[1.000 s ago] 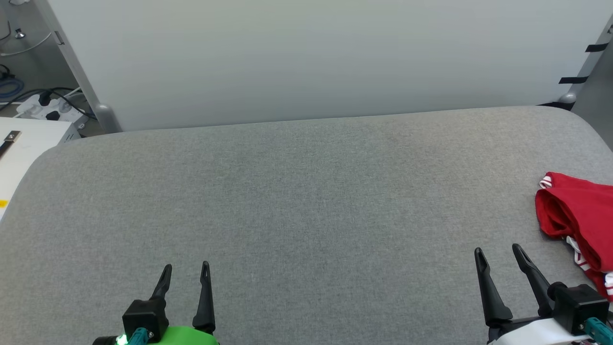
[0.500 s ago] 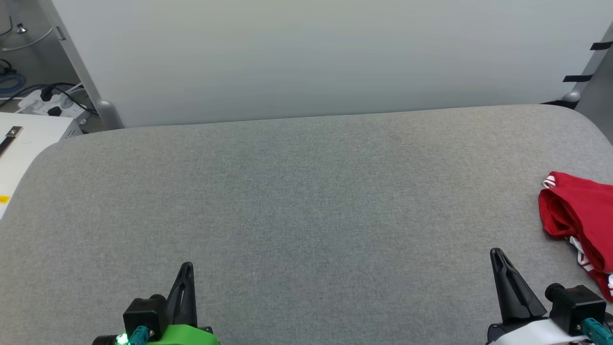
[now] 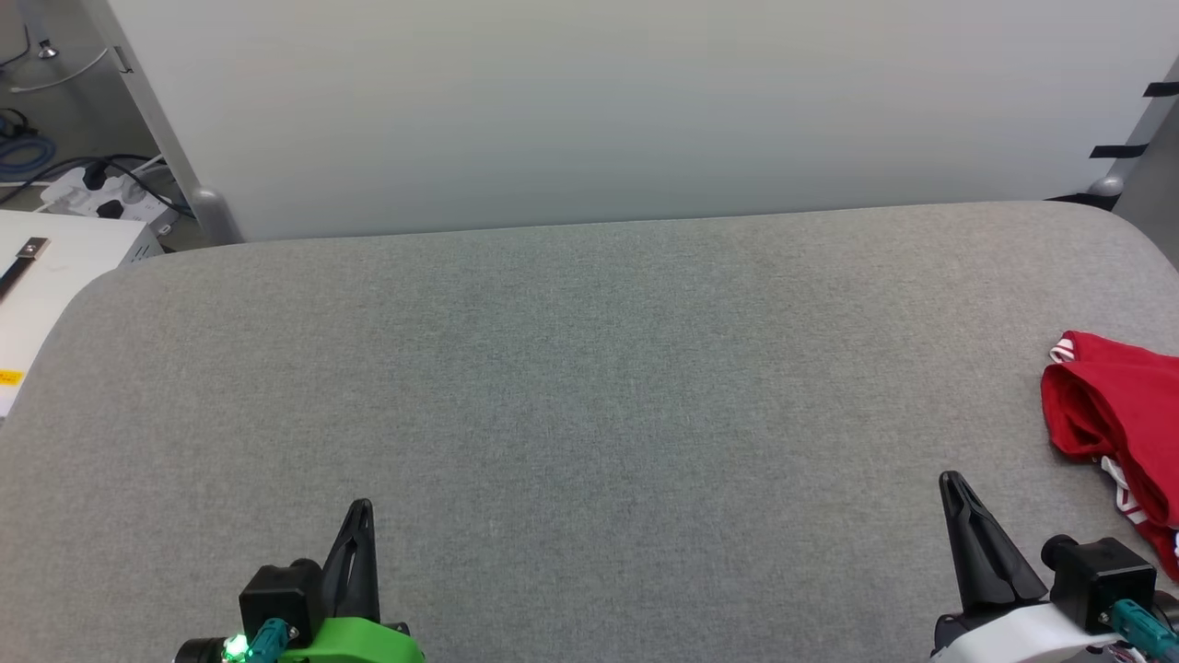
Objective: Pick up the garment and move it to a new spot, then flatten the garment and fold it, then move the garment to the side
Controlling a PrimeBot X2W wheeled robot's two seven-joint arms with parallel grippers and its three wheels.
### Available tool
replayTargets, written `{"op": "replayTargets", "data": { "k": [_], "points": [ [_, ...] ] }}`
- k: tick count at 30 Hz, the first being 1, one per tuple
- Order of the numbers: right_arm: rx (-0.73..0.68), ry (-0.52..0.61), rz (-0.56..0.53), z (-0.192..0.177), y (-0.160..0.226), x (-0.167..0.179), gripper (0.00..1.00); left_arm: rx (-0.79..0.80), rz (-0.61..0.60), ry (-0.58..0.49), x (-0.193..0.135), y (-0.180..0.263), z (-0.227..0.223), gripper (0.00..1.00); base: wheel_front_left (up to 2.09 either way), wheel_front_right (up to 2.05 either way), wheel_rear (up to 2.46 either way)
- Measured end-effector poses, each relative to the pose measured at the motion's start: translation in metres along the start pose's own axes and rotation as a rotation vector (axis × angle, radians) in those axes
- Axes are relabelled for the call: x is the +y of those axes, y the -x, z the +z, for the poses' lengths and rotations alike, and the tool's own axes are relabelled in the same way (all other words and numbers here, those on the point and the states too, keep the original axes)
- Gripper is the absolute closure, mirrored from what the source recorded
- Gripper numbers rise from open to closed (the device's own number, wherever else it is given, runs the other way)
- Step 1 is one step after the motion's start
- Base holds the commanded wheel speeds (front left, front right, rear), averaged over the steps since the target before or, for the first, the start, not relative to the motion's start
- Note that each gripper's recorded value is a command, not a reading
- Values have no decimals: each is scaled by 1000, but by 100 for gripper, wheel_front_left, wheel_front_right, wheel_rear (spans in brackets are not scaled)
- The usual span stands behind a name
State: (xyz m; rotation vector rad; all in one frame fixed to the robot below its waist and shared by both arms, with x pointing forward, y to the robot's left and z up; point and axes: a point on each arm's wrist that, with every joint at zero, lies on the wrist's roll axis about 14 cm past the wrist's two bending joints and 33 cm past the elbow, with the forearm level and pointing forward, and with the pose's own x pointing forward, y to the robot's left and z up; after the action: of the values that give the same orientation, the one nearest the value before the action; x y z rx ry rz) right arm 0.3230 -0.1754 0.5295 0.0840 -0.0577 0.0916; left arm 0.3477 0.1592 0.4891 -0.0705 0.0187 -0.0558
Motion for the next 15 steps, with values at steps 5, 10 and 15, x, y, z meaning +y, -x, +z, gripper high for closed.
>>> {"op": "replayTargets", "data": {
  "k": [5, 10, 15],
  "points": [
    [7, 4, 1, -2, -1, 0, 100, 1, 0, -5, 0, -1, 1, 100, 0, 0, 0],
    [11, 8, 3, -2, -3, 1, 100, 1, 2, -13, 1, -1, 3, 100, 0, 0, 0],
    [12, 15, 6, -2, -6, 1, 100, 1, 4, -16, 1, -2, 4, 100, 0, 0, 0]
  ]
}}
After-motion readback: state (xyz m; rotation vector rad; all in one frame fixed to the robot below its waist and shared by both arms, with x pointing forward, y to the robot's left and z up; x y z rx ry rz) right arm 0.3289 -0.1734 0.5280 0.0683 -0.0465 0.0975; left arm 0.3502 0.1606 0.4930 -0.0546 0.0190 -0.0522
